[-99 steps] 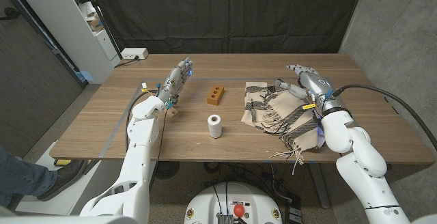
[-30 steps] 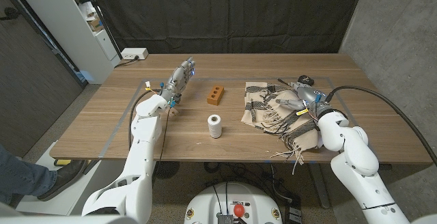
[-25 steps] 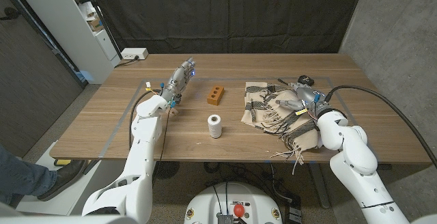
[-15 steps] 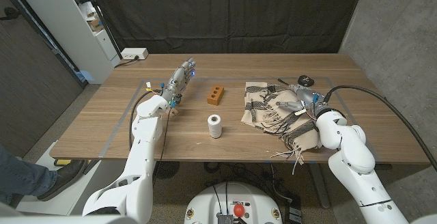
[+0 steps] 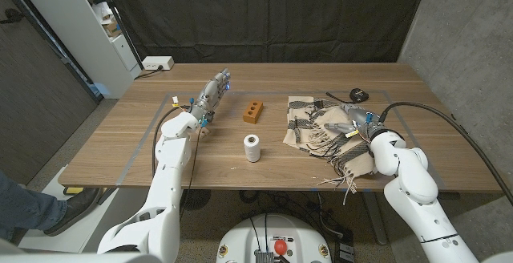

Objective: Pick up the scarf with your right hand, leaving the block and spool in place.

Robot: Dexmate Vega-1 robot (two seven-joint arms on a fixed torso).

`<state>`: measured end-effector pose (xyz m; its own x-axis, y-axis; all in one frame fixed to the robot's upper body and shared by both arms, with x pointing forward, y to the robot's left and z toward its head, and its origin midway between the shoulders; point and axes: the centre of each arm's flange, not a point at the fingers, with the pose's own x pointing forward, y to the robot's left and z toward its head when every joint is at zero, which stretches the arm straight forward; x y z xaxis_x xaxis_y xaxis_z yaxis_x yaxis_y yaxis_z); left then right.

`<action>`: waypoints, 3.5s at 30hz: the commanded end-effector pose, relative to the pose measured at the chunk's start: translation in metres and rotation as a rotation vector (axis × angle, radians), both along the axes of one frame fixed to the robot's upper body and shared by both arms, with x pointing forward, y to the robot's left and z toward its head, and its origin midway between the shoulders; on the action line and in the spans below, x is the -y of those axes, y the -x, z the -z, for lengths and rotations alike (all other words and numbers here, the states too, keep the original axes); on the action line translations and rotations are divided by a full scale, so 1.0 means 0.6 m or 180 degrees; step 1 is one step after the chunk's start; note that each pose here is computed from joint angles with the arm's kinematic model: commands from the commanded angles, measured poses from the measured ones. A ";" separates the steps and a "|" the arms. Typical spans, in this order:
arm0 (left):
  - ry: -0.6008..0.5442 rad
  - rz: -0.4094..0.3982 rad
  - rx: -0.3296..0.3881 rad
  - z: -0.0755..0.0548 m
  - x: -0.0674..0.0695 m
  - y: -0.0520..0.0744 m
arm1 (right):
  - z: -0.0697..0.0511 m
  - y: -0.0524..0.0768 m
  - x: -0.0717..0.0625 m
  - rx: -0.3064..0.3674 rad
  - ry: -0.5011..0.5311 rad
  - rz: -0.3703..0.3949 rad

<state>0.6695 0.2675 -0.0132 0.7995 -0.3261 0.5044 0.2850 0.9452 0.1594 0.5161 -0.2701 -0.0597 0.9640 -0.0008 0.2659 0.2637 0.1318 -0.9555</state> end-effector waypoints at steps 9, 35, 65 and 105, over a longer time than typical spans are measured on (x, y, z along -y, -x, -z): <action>-0.0075 0.0008 -0.0046 -0.002 0.009 -0.001 | 0.016 -0.009 0.001 -0.0160 -0.0049 0.0060; -0.0119 0.0004 -0.0081 0.000 0.013 -0.008 | 0.045 -0.033 -0.001 -0.0268 -0.0109 0.0087; -0.0111 0.0017 -0.0072 0.007 0.016 -0.001 | 0.061 -0.048 0.001 -0.0283 -0.0062 0.0107; -0.0105 0.0015 -0.0067 0.007 0.010 0.001 | 0.048 -0.047 -0.018 0.0088 0.0121 0.0143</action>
<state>0.6685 0.2602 -0.0170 0.8089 -0.3464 0.4751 0.2923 0.9380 0.1864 0.5453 -0.2632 -0.0908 0.9657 -0.0413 0.2564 0.2593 0.0979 -0.9608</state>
